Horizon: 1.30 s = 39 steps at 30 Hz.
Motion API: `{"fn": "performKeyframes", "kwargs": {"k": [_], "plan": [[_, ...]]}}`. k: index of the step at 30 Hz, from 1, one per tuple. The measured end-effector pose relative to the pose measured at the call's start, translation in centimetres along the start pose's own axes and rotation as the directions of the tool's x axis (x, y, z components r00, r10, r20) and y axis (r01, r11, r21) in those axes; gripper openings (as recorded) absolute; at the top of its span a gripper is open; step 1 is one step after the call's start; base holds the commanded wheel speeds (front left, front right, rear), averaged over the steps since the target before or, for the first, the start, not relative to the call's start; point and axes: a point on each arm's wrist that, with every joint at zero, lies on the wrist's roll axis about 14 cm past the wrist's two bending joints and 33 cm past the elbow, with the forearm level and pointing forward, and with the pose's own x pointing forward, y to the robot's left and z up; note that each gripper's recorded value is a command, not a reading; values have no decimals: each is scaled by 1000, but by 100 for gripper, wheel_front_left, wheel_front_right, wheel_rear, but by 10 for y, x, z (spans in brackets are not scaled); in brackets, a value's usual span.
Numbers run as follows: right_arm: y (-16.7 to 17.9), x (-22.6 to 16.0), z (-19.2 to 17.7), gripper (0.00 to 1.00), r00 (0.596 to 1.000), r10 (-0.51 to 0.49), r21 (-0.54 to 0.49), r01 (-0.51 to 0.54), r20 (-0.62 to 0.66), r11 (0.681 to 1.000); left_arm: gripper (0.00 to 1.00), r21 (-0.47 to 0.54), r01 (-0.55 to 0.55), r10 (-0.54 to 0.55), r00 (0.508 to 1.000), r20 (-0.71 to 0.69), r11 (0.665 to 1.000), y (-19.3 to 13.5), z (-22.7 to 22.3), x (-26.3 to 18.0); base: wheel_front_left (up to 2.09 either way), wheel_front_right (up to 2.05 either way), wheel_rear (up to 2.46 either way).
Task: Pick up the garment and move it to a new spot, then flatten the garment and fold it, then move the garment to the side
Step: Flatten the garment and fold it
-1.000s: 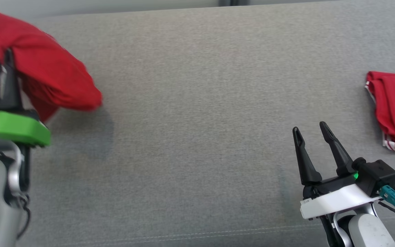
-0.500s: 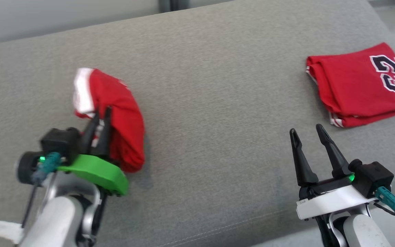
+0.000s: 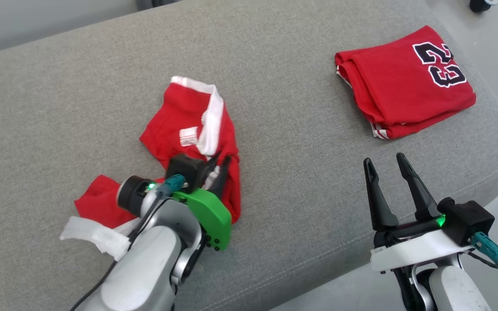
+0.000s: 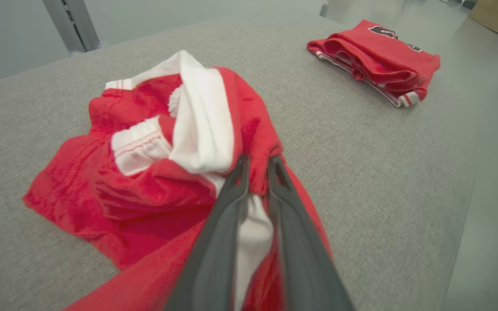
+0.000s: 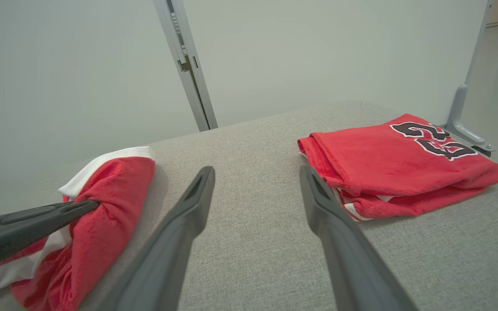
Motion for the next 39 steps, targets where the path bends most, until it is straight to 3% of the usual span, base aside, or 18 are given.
{"fn": "performKeyframes", "kwargs": {"k": [1,6,11,15,20,25,29,35,39], "plan": [[-3,0,-2,100,1000,-8,-1,8,-6,1000,100,1,16,-16,1000,-4,1000,-4,-3,4,0,0,0],[-8,3,-8,100,999,-25,-7,25,-22,1000,100,34,130,-132,989,74,991,-32,9,14,0,0,0],[-2,11,-5,100,1000,4,-14,-4,-6,1000,100,27,127,-130,970,208,992,-33,40,4,0,0,0],[8,20,0,100,999,45,-20,-45,10,999,100,30,57,-64,952,300,998,-14,65,-13,0,0,0],[20,31,5,100,995,94,-27,-93,30,995,100,24,-131,110,908,404,991,35,91,-47,0,0,0],[33,38,7,100,990,137,-25,-136,36,990,100,-37,-323,299,821,487,946,85,108,-93,0,0,0],[44,41,10,100,985,169,-20,-168,45,986,100,-114,-465,449,715,536,878,121,117,-137,0,0,0],[58,38,16,100,976,211,-21,-210,52,977,100,-183,-579,574,617,538,795,144,107,-192,0,0,0],[64,32,17,100,972,230,-20,-229,44,973,100,-187,-613,604,594,532,767,146,98,-219,0,0,0]]}}
